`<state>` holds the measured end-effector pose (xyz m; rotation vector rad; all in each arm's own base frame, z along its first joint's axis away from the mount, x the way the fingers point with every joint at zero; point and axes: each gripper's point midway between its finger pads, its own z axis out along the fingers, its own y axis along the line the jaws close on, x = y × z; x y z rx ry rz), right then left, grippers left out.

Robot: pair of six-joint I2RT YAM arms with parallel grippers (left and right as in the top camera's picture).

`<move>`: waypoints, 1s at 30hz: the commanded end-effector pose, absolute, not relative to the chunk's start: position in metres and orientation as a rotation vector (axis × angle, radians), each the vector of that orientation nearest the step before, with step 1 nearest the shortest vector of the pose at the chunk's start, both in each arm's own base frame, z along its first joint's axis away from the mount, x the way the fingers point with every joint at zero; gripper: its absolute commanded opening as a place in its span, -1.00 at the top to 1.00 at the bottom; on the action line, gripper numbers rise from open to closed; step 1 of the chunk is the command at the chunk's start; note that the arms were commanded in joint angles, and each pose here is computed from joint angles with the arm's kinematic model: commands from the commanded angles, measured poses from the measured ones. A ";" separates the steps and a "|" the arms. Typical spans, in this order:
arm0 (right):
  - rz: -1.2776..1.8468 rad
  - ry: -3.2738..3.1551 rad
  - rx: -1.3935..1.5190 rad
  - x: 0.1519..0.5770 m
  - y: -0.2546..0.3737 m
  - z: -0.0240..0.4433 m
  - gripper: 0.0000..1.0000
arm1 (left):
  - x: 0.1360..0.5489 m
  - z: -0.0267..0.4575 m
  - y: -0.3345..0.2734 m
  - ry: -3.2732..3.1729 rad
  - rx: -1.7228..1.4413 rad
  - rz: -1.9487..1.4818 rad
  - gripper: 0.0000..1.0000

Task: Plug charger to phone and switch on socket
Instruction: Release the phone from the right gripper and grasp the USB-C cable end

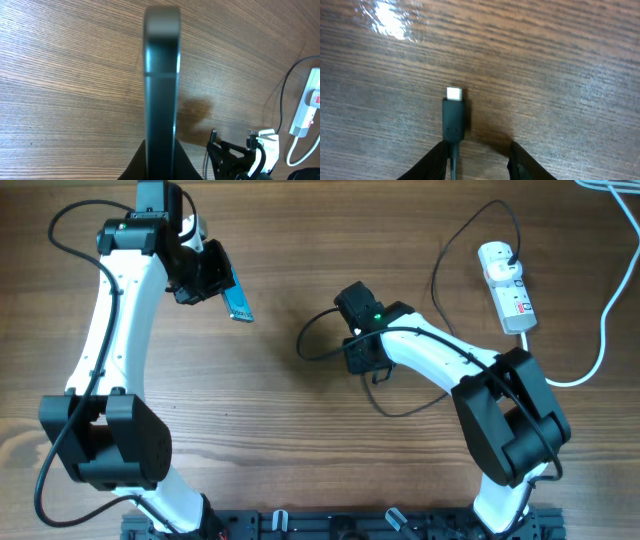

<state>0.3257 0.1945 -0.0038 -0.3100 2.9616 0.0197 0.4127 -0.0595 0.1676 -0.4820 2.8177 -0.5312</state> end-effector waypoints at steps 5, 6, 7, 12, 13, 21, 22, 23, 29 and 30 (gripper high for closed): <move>0.014 2.965 -0.330 0.323 0.206 -0.016 0.38 | 0.416 0.174 -0.060 2.794 -0.493 -0.550 0.92; 0.010 2.968 -0.324 0.322 0.205 -0.017 0.38 | 0.416 0.174 -0.060 2.794 -0.493 -0.550 0.92; 0.004 2.979 -0.298 0.321 0.204 -0.019 0.39 | 0.416 0.174 -0.060 2.794 -0.493 -0.550 0.92; -0.019 3.012 -0.246 0.314 0.199 -0.021 0.40 | 0.416 0.174 -0.060 2.794 -0.492 -0.550 0.92; -0.020 3.019 -0.241 0.313 0.199 -0.021 0.43 | 0.416 0.174 -0.060 2.794 -0.492 -0.550 0.92; -0.043 3.001 -0.223 0.317 0.197 -0.020 0.56 | 0.416 0.174 -0.061 2.794 -0.491 -0.555 0.92; -0.043 3.001 -0.223 0.317 0.197 -0.020 0.57 | 0.416 0.174 -0.061 2.794 -0.491 -0.555 0.92; -0.043 3.001 -0.223 0.317 0.197 -0.020 0.61 | 0.416 0.174 -0.061 2.794 -0.491 -0.555 0.92; -0.040 2.999 -0.222 0.317 0.197 -0.020 0.77 | 0.416 0.174 -0.061 2.794 -0.491 -0.555 0.92; -0.040 2.999 -0.222 0.317 0.197 -0.020 0.78 | 0.416 0.174 -0.061 2.794 -0.491 -0.555 0.92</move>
